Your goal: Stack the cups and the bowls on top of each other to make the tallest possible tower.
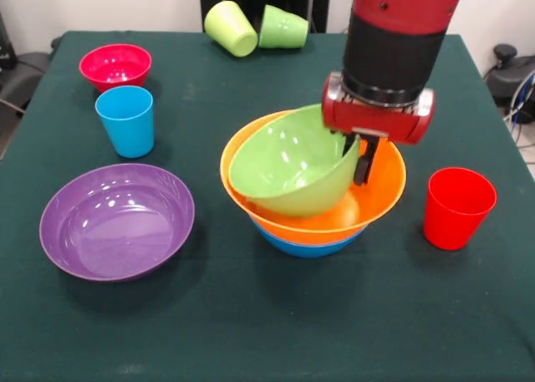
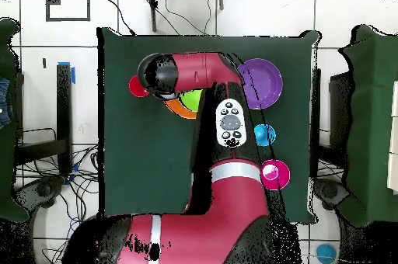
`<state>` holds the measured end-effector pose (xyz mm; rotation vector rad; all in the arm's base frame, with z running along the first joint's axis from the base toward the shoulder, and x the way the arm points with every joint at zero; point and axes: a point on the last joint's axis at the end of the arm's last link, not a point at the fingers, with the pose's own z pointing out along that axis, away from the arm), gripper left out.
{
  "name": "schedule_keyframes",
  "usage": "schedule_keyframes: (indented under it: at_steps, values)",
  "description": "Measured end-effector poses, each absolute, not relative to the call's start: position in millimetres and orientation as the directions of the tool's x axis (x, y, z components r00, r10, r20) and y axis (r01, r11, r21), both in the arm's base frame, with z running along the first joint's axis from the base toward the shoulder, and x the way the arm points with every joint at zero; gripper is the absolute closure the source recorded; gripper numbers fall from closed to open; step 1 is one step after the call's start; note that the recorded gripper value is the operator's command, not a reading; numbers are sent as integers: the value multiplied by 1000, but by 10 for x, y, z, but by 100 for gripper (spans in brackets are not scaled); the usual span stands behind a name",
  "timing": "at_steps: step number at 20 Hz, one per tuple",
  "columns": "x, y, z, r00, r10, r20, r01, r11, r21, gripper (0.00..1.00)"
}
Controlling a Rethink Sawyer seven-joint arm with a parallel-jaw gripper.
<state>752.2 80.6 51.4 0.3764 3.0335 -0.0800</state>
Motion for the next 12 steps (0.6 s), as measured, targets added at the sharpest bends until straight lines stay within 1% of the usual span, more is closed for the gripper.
schedule_keyframes:
  at_steps: [1,12]
  values:
    - [7538,780,447,-965,243,-98,246,969,-29,0]
    - [7568,766,315,-970,220,-107,224,974,-26,0]
